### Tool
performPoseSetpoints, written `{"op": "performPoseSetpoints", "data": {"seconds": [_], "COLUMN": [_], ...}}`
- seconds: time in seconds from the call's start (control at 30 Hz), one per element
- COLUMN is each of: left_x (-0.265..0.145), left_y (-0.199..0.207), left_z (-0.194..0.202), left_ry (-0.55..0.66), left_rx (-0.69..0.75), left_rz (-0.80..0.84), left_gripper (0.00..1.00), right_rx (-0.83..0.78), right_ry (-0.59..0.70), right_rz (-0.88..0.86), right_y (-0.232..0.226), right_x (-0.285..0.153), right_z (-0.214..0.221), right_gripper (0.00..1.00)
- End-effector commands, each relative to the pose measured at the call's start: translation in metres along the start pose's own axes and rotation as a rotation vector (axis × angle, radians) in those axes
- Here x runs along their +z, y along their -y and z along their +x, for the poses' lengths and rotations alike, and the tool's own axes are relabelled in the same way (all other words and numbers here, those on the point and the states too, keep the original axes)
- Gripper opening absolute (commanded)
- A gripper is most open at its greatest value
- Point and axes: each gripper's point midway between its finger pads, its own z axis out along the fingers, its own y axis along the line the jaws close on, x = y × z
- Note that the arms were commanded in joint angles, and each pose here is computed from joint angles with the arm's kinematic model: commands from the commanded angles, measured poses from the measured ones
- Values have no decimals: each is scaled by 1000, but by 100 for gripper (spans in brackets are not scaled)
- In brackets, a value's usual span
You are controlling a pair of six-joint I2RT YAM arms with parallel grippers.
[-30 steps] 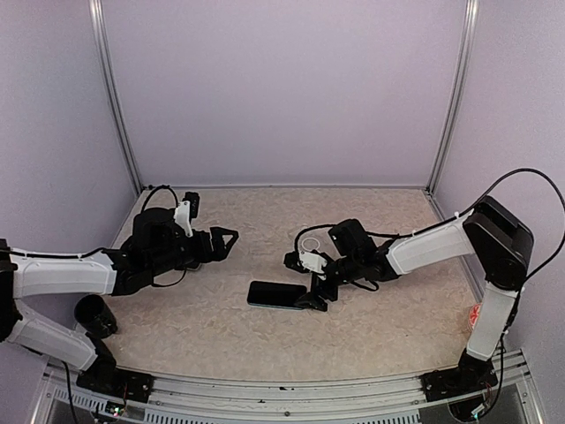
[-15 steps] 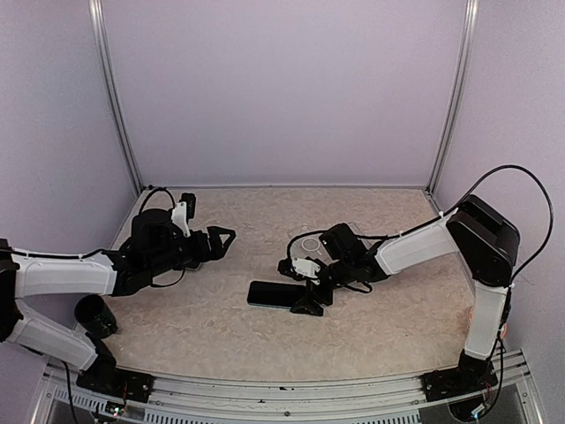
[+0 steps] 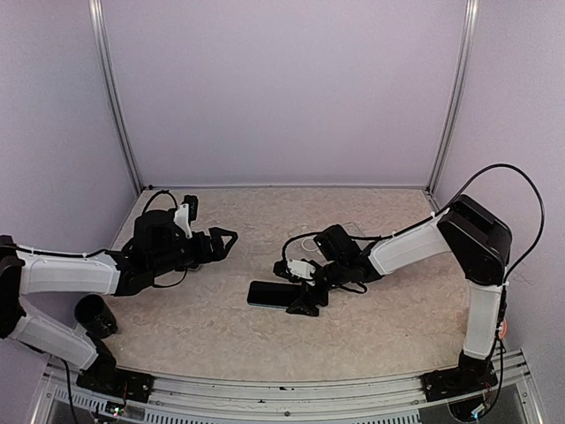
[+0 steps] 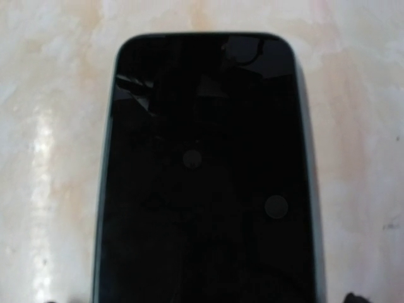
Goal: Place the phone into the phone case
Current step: Pick up the phone at the center of the board.
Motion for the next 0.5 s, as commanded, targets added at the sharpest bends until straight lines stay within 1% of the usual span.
{"op": "performPoseSetpoints", "data": {"seconds": [0.0,0.17,0.47], "left_x": [0,-1,-3], "left_y": [-1,-1,-6], "left_z": [3,4,10], "left_ry": [4,7,9], "left_rx": [-12,-16,-34], "left_rz": [21,21,19], "left_gripper": [99,99,99], "right_rx": [2,19,40], "right_ry": [-35,-54,-63], "right_rz": [-25,-35,-40], "right_y": [-5,-6,-7], "right_x": [11,13,14], "right_z": [8,12,14], "right_gripper": [94,91,81]}}
